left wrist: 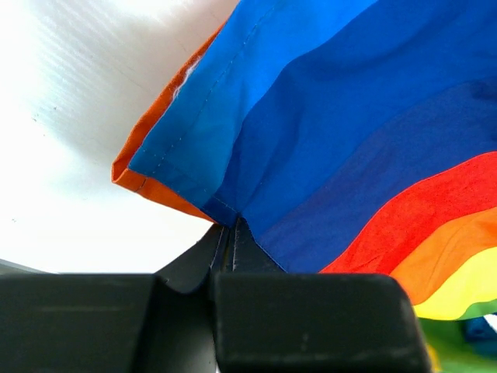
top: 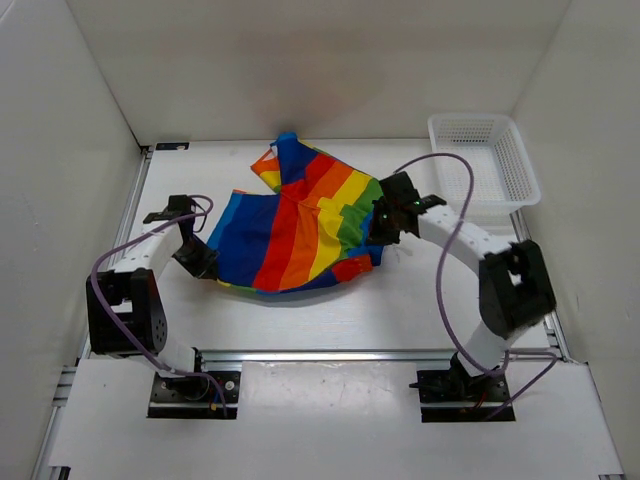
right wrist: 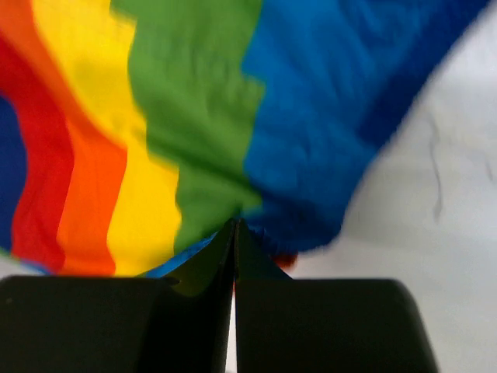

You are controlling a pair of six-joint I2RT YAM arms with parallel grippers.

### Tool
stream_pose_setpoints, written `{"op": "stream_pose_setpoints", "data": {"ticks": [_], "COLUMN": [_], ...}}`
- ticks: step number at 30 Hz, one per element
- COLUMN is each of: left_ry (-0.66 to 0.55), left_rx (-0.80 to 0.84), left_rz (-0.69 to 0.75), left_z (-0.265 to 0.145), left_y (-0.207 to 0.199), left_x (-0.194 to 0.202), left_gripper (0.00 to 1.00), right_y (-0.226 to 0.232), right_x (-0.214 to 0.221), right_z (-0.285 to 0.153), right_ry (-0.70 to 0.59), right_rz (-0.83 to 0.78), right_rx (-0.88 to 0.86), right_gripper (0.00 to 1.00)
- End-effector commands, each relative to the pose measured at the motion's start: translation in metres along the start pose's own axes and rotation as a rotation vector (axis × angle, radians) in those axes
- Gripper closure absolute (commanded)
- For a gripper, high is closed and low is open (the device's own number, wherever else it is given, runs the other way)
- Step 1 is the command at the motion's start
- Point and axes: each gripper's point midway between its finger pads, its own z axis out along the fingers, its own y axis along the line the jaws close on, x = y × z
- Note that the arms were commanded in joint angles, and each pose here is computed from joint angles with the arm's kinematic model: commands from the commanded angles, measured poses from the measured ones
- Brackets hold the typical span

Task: Fold and stack the shorts
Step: Fold the shorts

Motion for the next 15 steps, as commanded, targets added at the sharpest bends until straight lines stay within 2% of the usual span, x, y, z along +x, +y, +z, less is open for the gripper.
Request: {"op": "stream_pose_setpoints", "data": {"ticks": [1, 4, 10, 12, 13, 15], "left_ry": [-0.050, -0.057, -0.043, -0.036, -0.036, -0.036], "left_rx": [0.015, 0.022, 0.023, 0.017, 0.017, 0.017], "left_rz": [0.003, 0.004, 0.022, 0.022, 0.022, 0.022], "left_z": [-0.010, -0.012, -0.012, -0.010, -0.010, -0.010], "left_y": [-0.007, -0.009, -0.010, -0.010, -0.010, -0.010], "left_x": [-0.014, -0.017, -0.012, -0.011, -0.011, -0.011], "left_gripper": [0.90, 0.90, 0.90, 0.90, 0.90, 0.90], "right_y": [-0.006, -0.008, 0.007, 0.012, 0.013, 0.017], "right_x": [-0.014, -0.016, -0.024, -0.023, -0.023, -0.016], "right_z": [0.034, 0.049, 0.033, 0.017, 0.012, 0.000], "right_ry": [0.052, 0.072, 0.054, 0.037, 0.030, 0.019], "right_rz": [-0.044, -0.042, -0.013, 0.015, 0.026, 0.063], "right_rx": [0.080, 0.106, 0.058, 0.036, 0.031, 0.018], "right_gripper": [1.00, 1.00, 1.00, 0.90, 0.79, 0.69]}}
